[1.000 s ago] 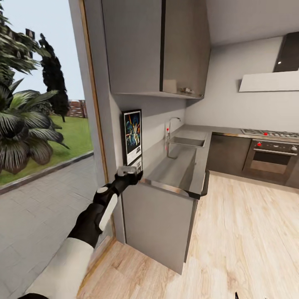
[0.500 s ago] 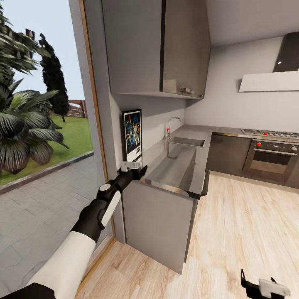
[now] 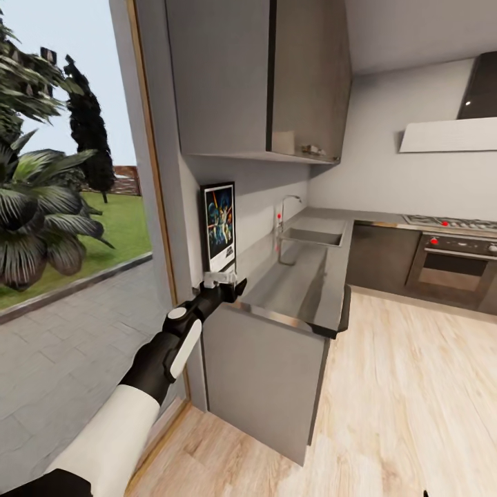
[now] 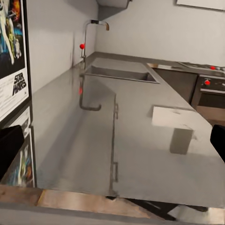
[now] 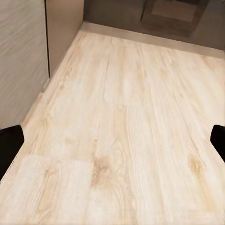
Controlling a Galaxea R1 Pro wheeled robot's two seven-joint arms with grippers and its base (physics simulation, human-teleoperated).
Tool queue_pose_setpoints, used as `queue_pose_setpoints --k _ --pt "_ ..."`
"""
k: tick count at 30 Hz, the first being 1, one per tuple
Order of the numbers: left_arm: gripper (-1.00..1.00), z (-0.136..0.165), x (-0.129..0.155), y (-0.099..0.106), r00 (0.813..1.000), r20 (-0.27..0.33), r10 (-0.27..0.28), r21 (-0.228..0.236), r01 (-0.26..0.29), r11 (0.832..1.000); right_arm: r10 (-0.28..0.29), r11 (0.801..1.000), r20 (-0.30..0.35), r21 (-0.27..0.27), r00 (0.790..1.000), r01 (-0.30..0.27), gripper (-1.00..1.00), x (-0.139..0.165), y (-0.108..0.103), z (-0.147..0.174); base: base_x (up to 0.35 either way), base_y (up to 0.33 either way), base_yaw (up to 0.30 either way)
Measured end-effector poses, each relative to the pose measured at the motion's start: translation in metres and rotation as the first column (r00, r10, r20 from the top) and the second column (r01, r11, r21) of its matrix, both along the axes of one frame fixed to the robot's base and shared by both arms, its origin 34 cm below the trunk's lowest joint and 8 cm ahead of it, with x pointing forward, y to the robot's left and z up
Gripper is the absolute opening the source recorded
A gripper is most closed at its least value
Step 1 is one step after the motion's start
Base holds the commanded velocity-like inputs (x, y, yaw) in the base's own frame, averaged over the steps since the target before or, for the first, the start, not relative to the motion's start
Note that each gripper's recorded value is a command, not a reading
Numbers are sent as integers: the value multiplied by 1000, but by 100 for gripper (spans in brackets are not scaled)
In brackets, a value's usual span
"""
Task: Pick up the poster from the kitchen countertop and hang it on one of the wall nails in the kitchen.
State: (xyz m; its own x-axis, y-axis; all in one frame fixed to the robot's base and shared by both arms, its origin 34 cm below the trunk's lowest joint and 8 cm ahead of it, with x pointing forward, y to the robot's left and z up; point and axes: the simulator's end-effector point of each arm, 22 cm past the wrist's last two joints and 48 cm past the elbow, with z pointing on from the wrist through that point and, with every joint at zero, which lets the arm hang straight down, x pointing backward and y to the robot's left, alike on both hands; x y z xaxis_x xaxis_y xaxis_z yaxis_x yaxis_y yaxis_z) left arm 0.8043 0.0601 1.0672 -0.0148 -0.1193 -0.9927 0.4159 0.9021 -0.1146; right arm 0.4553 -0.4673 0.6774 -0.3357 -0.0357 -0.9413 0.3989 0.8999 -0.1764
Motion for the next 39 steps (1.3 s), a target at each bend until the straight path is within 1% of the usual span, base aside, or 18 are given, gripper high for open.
queue_pose_setpoints --k 7,15,19,20,24,30,39 --pt "100 2 0 1 1000 5 1 3 -1 1000 0 1000 19 -4 1000 0 100 0 0 3 282 0 0" --pt "100 3 1 5 1000 10 9 7 -9 1000 -1 1000 20 -4 1000 1 100 -1 -1 3 92 0 0" --pt "100 7 1 9 999 29 19 41 -20 999 -2 1000 19 -5 1000 2 100 -1 -1 2 94 0 0" --pt "100 5 3 17 999 31 31 60 -32 998 -3 1000 17 -5 1000 3 100 -2 -1 2 26 6 0" --pt "100 3 6 30 998 33 47 78 -49 996 -3 1000 17 -5 1000 3 100 -2 -1 2 127 70 0" --pt "100 -1 8 42 998 27 61 95 -63 993 -6 1000 6 -5 1000 6 100 -5 -2 -2 180 107 0" --pt "100 -7 10 48 997 18 69 102 -71 992 -12 1000 -14 -6 1000 12 100 -11 -5 -9 34 20 0"
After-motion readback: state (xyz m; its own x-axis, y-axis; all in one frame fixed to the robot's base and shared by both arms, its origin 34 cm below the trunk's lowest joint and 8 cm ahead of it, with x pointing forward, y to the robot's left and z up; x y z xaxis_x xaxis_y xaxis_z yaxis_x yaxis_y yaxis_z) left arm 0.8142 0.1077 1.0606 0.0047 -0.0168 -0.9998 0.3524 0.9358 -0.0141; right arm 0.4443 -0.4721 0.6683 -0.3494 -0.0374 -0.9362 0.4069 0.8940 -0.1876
